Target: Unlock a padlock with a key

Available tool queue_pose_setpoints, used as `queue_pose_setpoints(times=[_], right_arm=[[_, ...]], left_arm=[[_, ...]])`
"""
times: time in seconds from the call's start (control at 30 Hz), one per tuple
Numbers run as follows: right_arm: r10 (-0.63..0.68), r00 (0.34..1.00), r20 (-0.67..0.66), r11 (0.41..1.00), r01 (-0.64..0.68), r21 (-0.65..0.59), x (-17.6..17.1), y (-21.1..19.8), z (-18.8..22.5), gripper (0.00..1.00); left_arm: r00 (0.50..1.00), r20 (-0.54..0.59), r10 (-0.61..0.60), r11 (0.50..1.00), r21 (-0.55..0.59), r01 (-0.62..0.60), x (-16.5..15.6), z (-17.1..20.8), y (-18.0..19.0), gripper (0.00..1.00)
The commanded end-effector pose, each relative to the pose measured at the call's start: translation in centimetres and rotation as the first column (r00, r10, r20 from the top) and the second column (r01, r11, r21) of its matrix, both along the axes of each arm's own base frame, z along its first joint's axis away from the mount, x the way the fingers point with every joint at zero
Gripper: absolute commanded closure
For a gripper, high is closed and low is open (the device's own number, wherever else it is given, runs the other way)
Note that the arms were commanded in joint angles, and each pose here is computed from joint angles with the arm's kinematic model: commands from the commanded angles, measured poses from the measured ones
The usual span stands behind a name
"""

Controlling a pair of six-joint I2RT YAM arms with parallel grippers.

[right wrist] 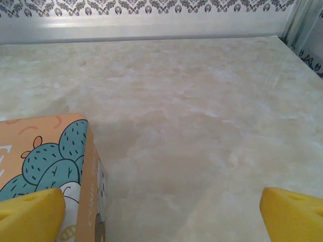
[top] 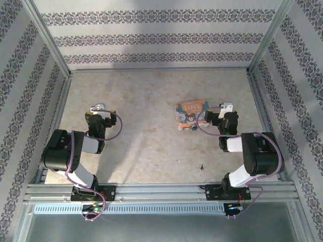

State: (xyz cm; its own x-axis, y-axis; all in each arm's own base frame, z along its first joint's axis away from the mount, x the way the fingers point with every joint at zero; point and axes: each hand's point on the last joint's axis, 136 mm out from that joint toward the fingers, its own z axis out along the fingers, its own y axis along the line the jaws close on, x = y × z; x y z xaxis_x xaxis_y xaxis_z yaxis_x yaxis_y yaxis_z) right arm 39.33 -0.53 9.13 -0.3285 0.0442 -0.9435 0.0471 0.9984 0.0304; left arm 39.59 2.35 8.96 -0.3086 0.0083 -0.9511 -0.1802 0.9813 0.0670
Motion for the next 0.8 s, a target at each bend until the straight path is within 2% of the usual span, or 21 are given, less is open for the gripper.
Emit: queue_pose_setpoints(times=[0.0, 0.77], right_arm=[[0.001, 0.999, 0.046, 1.000, 0.000, -0.011, 0.52, 0.21, 1.55, 0.02], [0.004, 0.999, 0.046, 1.000, -0.004, 0.000, 0.52, 0.16, 1.54, 0.02]], left_arm=[[1.000, 0.003, 0.017, 1.000, -0.011, -0.017, -0.05, 0.20, 0.42, 0.01], [1.000, 0.003, 0.018, 1.000, -0.012, -0.018, -0.02, 0.21, 0.43, 0.01]])
